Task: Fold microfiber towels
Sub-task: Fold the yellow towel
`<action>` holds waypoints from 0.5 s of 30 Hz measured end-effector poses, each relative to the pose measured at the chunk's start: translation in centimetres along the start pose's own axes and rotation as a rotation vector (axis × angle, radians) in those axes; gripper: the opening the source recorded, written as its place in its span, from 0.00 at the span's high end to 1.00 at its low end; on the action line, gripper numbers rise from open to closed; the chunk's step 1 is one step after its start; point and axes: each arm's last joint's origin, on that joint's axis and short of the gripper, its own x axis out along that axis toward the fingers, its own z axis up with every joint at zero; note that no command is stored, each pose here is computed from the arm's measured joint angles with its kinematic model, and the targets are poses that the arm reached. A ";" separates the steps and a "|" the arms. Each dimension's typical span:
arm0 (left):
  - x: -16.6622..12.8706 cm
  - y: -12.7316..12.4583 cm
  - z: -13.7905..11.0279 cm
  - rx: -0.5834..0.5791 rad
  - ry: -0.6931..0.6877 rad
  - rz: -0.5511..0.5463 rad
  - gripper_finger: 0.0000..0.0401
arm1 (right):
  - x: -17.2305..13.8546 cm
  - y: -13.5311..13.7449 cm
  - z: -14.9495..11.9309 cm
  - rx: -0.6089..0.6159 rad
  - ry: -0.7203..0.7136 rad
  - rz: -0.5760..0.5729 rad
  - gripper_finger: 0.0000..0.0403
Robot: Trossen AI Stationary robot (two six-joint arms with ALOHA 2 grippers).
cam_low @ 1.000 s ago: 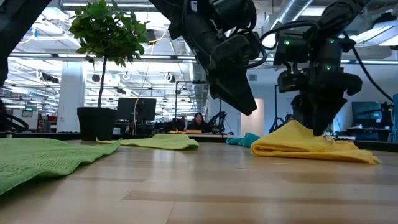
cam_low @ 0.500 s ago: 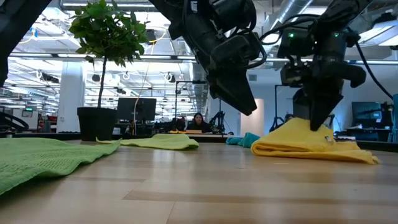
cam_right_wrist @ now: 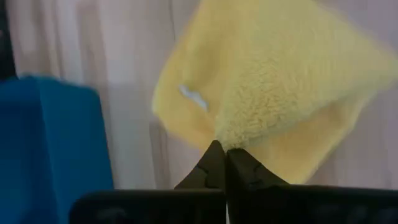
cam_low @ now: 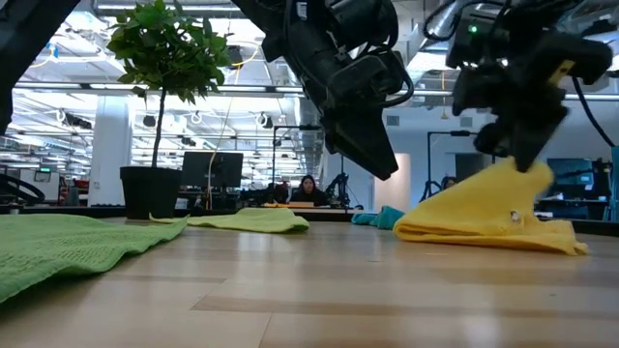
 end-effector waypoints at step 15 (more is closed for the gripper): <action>0.0 0.0 0.0 0.002 -0.001 0.000 0.57 | 0.3 0.3 -0.9 0.135 0.098 -0.026 0.96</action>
